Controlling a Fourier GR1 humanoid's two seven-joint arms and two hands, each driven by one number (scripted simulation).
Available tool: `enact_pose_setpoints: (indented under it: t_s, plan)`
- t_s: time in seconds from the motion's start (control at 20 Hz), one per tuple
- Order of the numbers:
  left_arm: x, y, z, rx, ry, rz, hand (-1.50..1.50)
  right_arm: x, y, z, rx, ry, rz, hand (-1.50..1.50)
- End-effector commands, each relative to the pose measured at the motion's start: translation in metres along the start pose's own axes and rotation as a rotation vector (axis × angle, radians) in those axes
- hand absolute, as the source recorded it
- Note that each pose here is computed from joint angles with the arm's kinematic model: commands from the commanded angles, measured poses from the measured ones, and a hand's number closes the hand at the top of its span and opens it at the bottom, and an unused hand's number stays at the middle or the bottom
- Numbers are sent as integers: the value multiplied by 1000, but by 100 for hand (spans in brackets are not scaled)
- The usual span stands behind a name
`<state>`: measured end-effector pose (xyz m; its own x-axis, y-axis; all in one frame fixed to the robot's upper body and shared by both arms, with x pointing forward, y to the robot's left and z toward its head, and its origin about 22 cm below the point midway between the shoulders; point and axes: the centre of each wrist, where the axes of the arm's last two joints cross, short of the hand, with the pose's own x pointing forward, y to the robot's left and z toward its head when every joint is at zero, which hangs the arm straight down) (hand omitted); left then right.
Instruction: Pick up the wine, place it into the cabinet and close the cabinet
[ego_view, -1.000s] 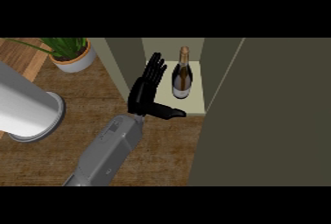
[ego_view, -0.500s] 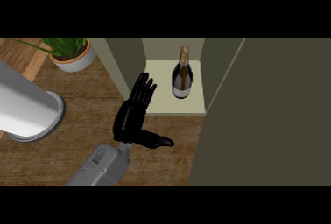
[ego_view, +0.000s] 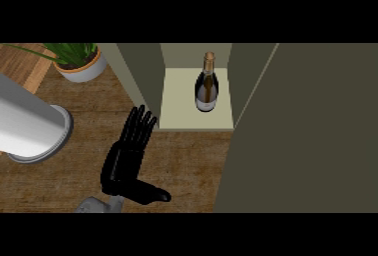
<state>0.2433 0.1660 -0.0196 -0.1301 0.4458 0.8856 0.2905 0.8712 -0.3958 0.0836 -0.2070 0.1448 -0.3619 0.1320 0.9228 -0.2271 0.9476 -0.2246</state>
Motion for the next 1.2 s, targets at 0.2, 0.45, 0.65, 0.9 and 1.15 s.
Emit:
enact_pose_setpoints:
  t_s: [0.2,0.45,0.65,0.9,1.15]
  plan:
    - [35,39,20,25,-69,-31,-150,37,8,14,305,59,-182,-150]
    - [52,78,40,58,-82,-89,-150,56,6,16,432,-3,-198,150]
    - [77,86,41,51,-107,-126,-150,60,12,18,432,-7,-227,150]
    - [101,115,38,76,-105,-113,-150,54,17,11,414,-57,-214,150]
    - [117,135,60,44,-104,-122,-150,53,18,7,451,-53,-200,150]
